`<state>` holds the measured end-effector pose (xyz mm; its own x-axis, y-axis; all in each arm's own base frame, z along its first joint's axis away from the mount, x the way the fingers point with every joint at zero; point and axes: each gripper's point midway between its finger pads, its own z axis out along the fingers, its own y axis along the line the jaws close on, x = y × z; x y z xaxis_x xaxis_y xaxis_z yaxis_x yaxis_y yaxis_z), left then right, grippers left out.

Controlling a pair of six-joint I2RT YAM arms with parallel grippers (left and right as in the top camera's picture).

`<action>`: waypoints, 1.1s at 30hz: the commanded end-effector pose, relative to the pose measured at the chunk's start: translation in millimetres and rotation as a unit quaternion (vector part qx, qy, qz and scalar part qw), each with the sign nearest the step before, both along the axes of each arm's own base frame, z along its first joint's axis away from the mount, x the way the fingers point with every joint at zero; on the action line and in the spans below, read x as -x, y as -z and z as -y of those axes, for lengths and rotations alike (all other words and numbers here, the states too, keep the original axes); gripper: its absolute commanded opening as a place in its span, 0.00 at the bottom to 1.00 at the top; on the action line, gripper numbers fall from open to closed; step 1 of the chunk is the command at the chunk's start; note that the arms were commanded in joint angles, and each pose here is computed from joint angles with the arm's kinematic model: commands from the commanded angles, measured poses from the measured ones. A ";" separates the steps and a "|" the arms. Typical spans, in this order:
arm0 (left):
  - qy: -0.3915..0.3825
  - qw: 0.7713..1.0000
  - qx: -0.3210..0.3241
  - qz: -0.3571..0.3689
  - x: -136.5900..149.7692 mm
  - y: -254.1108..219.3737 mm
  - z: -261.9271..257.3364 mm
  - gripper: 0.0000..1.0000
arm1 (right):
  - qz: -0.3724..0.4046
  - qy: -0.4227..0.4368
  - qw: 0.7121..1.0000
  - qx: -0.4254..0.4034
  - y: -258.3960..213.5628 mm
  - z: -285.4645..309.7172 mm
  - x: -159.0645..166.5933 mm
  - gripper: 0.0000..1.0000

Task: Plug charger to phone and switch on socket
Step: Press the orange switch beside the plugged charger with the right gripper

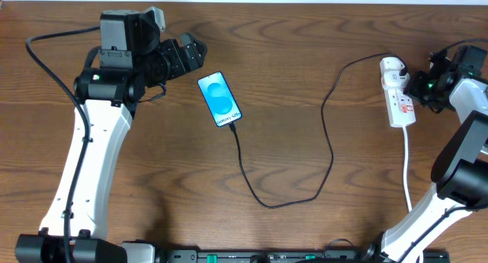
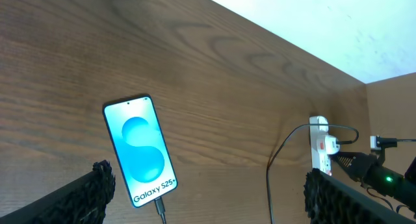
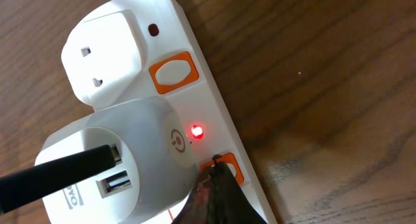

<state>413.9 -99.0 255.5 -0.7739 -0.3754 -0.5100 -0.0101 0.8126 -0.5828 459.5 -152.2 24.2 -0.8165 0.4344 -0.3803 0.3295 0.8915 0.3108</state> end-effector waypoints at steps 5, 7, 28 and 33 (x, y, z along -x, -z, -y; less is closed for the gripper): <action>-0.005 1.000 -0.002 0.000 0.3 -0.6 -2.8 0.95 | -0.027 -0.072 0.992 -0.101 26.1 -74.0 11.6 0.01; -0.005 1.000 -0.002 0.000 0.3 -0.6 -2.8 0.95 | -0.023 -0.086 0.991 -0.095 25.9 -77.7 10.3 0.01; -0.005 1.000 -0.002 0.000 0.3 -0.6 -2.8 0.95 | -0.030 -0.136 0.988 -0.063 29.9 -100.5 9.1 0.01; -0.005 1.000 -0.002 0.000 0.3 -0.6 -2.8 0.95 | -0.021 -0.112 0.992 -0.062 25.6 -85.0 3.9 0.01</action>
